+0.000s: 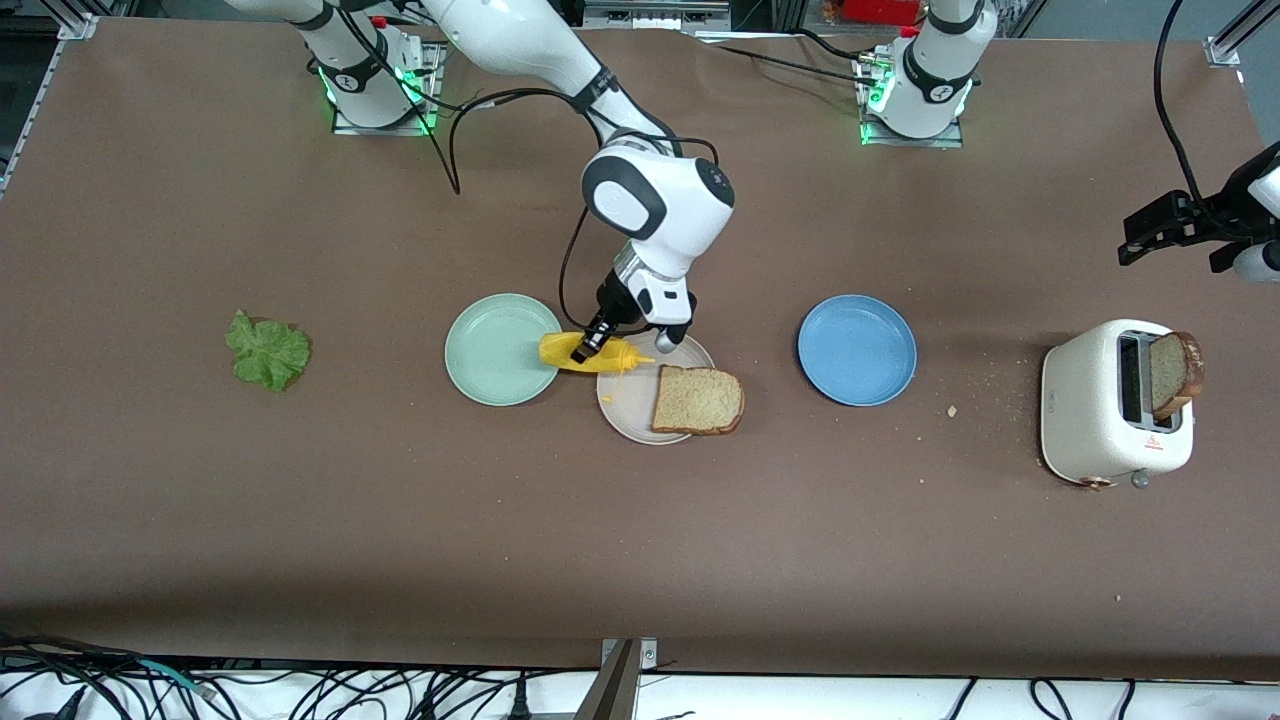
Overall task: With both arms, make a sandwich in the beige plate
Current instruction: 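Tilt the yellow mustard bottle over the bread with the right gripper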
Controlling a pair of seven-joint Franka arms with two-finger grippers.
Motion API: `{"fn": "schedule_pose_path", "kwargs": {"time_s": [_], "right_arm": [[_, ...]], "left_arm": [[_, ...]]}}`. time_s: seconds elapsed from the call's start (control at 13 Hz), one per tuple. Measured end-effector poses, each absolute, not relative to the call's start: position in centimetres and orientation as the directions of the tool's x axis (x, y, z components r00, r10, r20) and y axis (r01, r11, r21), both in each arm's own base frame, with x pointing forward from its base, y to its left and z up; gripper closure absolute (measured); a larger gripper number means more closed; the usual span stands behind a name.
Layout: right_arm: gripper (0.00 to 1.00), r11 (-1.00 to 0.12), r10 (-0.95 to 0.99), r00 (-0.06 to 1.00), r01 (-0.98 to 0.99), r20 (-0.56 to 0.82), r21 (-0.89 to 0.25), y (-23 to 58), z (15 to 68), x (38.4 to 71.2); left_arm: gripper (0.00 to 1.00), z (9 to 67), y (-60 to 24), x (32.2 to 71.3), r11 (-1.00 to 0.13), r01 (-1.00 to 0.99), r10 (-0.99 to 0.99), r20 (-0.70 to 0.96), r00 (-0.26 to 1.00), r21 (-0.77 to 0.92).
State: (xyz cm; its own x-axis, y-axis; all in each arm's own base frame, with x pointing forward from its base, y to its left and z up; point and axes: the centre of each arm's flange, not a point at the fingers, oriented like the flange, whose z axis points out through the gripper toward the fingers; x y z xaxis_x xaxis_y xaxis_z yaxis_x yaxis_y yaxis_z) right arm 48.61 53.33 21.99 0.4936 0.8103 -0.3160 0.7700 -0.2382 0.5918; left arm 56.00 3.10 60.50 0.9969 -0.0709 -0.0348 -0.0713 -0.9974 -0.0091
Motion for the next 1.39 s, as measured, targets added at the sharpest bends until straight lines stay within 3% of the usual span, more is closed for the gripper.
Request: {"fn": "schedule_pose_path", "kwargs": {"time_s": [0.46, 0.85, 1.08, 1.39], "right_arm": [[0.93, -0.217, 0.790, 0.524, 0.725, -0.318, 0.654, 53.8, 17.7, 48.0], [0.93, -0.221, 0.791, 0.532, 0.709, -0.302, 0.670, 54.3, 18.2, 49.0], [0.93, -0.260, 0.796, 0.520, 0.757, -0.312, 0.599, 53.0, 22.8, 51.8], [0.93, -0.373, 0.815, 0.515, 0.817, -0.266, 0.441, 45.5, 34.4, 57.9]], "left_arm": [[0.00, 60.3, 3.1, 56.0, -0.997, -0.072, -0.071, -0.039, 0.997, -0.009], [0.00, 60.1, 3.1, 56.0, -0.997, -0.072, -0.071, -0.042, 0.997, -0.008], [0.00, 60.1, 3.1, 56.0, -0.997, -0.072, -0.072, -0.043, 0.997, -0.008], [0.00, 60.0, 3.0, 56.0, -0.997, -0.072, -0.072, -0.044, 0.996, -0.008]]}}
